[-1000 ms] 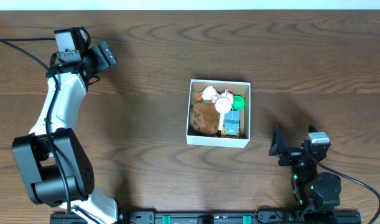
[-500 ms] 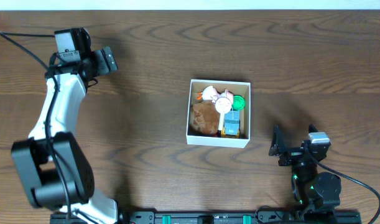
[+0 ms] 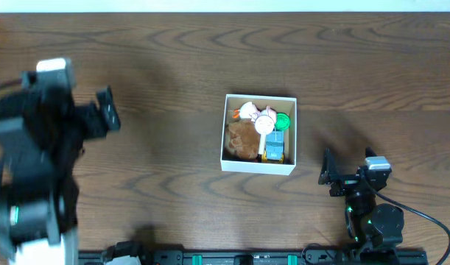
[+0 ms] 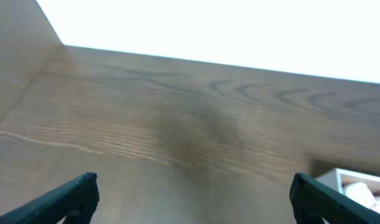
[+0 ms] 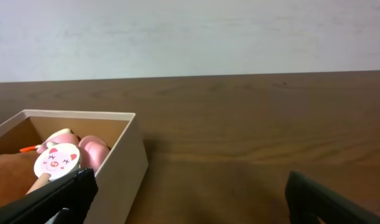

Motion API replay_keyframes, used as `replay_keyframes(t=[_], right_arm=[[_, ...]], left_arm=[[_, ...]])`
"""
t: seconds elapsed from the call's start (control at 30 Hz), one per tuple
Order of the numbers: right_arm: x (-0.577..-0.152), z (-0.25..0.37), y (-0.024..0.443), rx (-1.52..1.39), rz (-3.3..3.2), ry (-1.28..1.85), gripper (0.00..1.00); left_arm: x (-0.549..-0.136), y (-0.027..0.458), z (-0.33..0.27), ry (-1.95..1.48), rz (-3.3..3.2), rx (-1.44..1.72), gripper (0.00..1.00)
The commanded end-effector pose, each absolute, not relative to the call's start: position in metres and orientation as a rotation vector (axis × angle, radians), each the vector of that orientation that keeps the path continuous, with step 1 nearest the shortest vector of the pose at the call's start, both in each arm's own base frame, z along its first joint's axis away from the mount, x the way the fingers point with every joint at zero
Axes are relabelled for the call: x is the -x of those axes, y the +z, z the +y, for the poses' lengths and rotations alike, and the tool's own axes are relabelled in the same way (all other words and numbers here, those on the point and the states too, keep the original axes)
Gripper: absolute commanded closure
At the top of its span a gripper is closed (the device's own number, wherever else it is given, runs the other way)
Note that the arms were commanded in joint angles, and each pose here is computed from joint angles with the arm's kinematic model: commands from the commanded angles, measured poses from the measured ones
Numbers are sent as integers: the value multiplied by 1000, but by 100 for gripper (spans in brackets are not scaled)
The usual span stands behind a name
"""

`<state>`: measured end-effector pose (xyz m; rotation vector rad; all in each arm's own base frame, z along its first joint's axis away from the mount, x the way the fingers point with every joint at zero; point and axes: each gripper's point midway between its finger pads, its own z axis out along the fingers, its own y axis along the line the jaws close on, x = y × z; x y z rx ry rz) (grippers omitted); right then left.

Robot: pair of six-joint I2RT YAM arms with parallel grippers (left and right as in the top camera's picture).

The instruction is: Pack container

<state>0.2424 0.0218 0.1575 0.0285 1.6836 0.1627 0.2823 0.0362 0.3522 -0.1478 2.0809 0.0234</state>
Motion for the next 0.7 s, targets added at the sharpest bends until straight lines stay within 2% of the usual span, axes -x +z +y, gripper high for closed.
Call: replay_keyframes(t=[0.0, 0.1, 0.3, 0.47, 0.67], right_arm=[[-243, 19, 155, -30, 1683, 147, 1], [-243, 19, 155, -30, 1684, 147, 1], [-243, 19, 155, -30, 1683, 147, 1], [-243, 19, 155, -30, 1683, 147, 1], [-243, 19, 155, -30, 1683, 147, 1]], left_arm=[[-252, 368, 32, 42, 2027, 129, 2], [-228, 370, 28, 45, 2018, 128, 2], [-207, 359, 25, 52, 1971, 125, 2], [-209, 334, 25, 60, 1896, 116, 2], [-231, 305, 29, 88, 1723, 86, 2]])
